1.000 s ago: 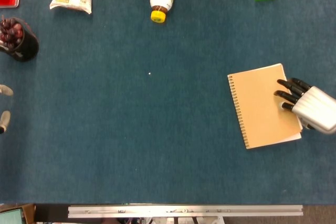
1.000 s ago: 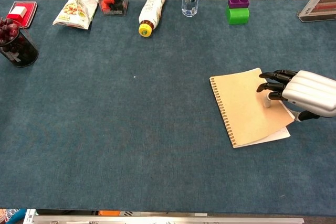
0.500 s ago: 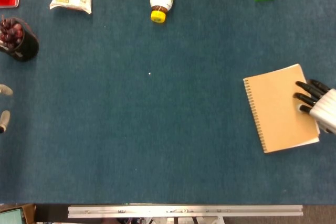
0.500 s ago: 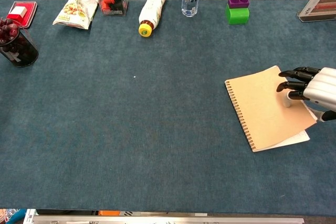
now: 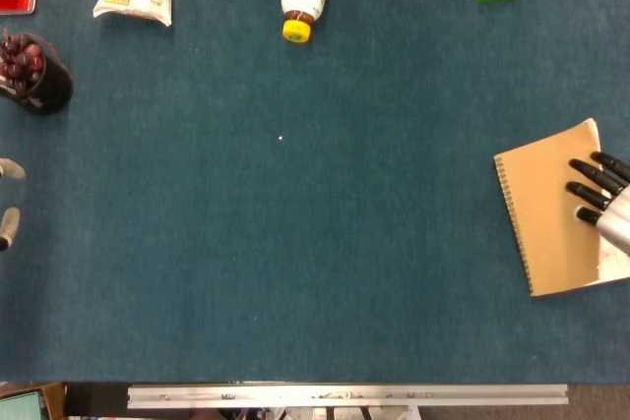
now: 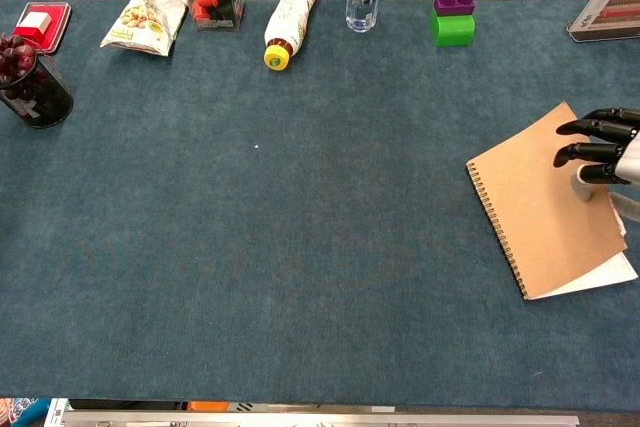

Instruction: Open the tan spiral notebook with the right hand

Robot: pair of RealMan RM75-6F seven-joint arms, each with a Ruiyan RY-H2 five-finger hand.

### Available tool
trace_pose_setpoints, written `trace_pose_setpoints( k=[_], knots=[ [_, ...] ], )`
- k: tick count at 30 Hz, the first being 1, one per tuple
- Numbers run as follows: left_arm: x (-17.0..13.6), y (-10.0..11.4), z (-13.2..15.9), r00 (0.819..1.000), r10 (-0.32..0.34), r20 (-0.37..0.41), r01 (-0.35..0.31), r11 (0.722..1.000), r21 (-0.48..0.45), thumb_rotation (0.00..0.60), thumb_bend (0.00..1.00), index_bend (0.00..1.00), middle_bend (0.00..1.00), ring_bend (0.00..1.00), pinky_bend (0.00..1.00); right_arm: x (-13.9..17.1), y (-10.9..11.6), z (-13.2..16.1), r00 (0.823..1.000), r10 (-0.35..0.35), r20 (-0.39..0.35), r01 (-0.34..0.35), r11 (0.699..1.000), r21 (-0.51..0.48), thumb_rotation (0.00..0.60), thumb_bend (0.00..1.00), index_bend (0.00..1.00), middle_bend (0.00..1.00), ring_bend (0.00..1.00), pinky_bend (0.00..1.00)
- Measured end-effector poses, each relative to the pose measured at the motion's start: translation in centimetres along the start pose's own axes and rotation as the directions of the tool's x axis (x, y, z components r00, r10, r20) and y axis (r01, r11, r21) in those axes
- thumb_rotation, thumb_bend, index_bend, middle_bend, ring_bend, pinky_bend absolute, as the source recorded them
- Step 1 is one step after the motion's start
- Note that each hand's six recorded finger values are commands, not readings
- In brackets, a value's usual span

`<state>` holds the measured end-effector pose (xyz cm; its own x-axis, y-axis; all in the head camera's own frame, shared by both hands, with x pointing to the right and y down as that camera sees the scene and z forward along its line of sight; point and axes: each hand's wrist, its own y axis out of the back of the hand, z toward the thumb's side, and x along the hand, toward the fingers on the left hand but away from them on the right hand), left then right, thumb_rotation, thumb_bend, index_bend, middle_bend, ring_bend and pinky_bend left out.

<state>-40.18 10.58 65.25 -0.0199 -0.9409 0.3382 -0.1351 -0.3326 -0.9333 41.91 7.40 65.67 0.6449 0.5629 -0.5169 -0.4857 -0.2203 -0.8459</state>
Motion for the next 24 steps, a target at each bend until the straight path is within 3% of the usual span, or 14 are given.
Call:
trace_pose_setpoints(
  k=[7,9,12,15,24],
  knots=[
    [0.0,0.0,0.1,1.000,-0.003,0.001,0.003,1.000,-0.009,0.600,0.32,0.37,0.11,0.16,0.26,-1.8,0.4,0.9,0.999,-0.041,-0.029,0.040,0.999,-0.012,0.600,0.48,0.52,0.30,0.12,0.17],
    [0.0,0.0,0.0,1.000,-0.004,0.000,0.004,1.000,-0.010,0.600,0.32,0.37,0.11,0.16,0.26,-2.4,0.4,1.2,0.998,-0.057,-0.037,0.057,0.998,-0.018,0.600,0.47,0.44,0.30,0.12,0.17],
    [0.0,0.0,0.0,1.000,-0.006,0.001,0.006,1.000,-0.010,0.600,0.32,0.37,0.11,0.16,0.26,-3.2,0.5,1.7,0.995,-0.088,-0.047,0.087,0.996,-0.027,0.600,0.46,0.24,0.30,0.12,0.17],
    [0.0,0.0,0.0,1.000,-0.008,0.001,0.008,1.000,-0.009,0.600,0.32,0.37,0.11,0.16,0.26,-4.0,0.9,2.2,0.990,-0.134,-0.055,0.131,0.990,-0.047,0.600,0.44,0.15,0.30,0.12,0.17],
    [0.0,0.0,0.0,1.000,-0.010,0.000,0.010,1.000,-0.011,0.600,0.32,0.37,0.11,0.16,0.26,-6.1,1.6,3.9,0.963,-0.259,-0.071,0.249,0.960,-0.125,0.600,0.35,0.11,0.30,0.12,0.17]
  ],
)
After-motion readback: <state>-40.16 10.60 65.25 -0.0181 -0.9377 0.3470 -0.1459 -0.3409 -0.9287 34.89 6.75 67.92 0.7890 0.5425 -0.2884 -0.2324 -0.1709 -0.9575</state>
